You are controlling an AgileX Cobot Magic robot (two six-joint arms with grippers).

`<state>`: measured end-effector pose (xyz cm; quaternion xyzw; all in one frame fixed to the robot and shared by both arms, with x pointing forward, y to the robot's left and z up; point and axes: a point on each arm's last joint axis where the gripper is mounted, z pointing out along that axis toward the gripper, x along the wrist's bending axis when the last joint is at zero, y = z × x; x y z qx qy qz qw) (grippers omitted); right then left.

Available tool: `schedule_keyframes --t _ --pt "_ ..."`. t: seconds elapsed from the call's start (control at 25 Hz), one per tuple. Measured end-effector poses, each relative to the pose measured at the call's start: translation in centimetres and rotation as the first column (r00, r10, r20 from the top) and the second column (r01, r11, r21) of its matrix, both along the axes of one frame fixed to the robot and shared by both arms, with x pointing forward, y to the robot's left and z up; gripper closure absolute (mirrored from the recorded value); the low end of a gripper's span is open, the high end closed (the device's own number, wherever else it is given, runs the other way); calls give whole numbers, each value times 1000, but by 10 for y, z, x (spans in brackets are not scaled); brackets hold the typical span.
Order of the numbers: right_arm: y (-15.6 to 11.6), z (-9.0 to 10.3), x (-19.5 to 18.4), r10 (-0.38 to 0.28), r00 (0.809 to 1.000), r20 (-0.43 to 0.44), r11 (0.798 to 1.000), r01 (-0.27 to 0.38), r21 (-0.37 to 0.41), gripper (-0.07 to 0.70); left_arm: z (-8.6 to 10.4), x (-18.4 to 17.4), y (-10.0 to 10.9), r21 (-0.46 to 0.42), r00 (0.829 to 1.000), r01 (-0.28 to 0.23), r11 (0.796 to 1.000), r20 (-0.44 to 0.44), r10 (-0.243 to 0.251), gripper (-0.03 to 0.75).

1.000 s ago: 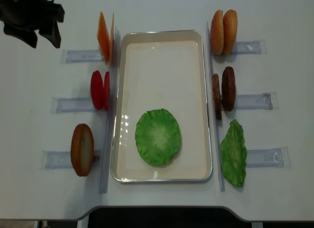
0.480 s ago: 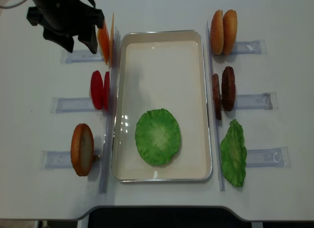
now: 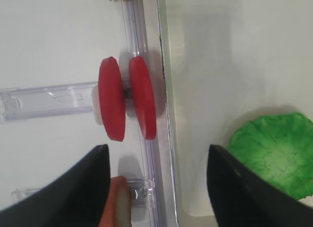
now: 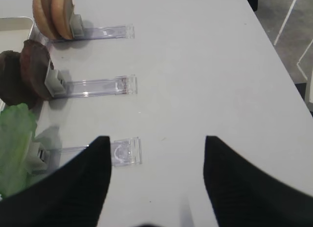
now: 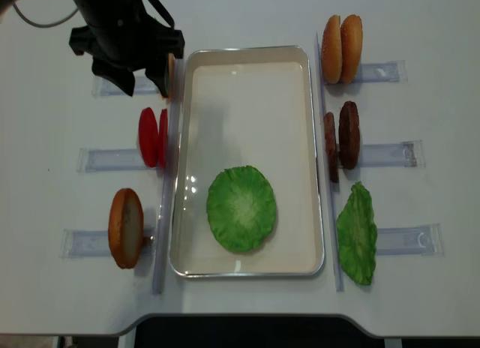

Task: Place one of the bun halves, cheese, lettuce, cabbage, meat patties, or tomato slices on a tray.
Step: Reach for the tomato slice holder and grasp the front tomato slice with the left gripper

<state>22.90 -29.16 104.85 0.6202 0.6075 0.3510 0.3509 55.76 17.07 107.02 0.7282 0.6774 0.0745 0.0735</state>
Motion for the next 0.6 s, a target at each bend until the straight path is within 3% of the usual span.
schedule_keyframes --t 0.6 --pt "0 0 0 0 1000 0 1000 0 0 231 -40 5 -2 47 994 -7 999 -109 12 238"
